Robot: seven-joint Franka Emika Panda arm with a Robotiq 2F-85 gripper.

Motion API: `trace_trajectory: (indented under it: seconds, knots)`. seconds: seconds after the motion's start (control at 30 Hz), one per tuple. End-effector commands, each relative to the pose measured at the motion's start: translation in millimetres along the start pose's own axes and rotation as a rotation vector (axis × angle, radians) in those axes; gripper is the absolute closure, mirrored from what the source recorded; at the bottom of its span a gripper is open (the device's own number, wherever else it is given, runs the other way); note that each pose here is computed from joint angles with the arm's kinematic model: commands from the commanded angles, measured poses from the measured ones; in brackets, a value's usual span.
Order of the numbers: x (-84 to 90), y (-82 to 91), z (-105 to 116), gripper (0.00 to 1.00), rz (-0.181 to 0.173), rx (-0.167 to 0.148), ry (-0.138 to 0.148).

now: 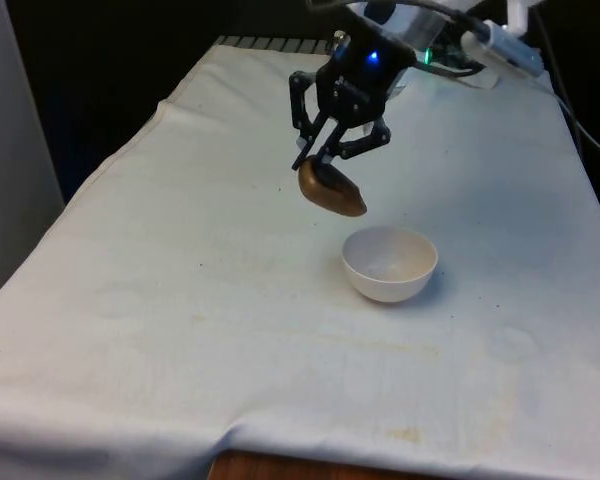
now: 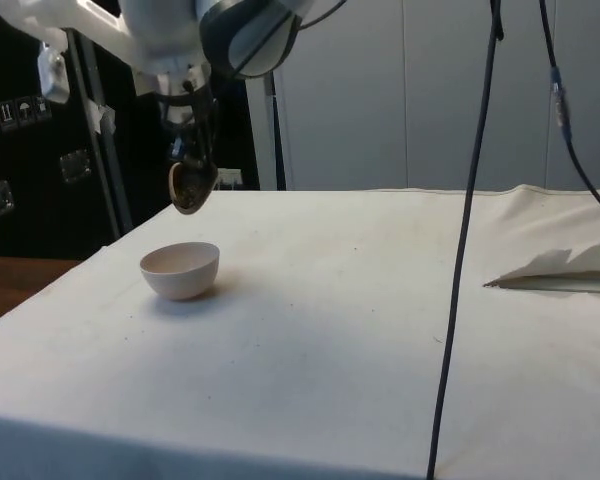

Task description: Pour the coffee beans from the cup into the bowl.

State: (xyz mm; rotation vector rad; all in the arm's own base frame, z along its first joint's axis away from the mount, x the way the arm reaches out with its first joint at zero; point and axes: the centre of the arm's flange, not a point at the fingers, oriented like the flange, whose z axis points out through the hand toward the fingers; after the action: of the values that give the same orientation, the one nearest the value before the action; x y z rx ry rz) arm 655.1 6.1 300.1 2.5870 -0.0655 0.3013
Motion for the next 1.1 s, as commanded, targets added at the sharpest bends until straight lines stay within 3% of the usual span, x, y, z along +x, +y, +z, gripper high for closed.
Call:
trace_trajectory:
  seconds: [0.0, 0.13, 0.37, 0.4, 0.43, 0.7, 0.97, 1.0, 1.07]
  knots:
    - [-0.5, -2.9, -2, 1.00, -0.002, -0.013, 0.012]
    - [-1.1, -6.2, -2, 1.00, -0.006, -0.020, 0.017]
    - [-2.1, -15.2, -8, 1.00, -0.027, -0.065, 0.050]
    - [-2.2, -14.4, -6, 1.00, -0.026, -0.057, 0.046]
    - [-2.3, -17.2, -9, 1.00, -0.033, -0.076, 0.055]
    - [-3.8, -23.8, -11, 1.00, -0.051, -0.106, 0.070]
    - [-5.4, -32.9, -19, 1.00, -0.071, -0.160, 0.105]
    - [-5.4, -32.4, -16, 1.00, -0.070, -0.152, 0.095]
    - [-6.0, -34.8, -19, 1.00, -0.076, -0.169, 0.110]
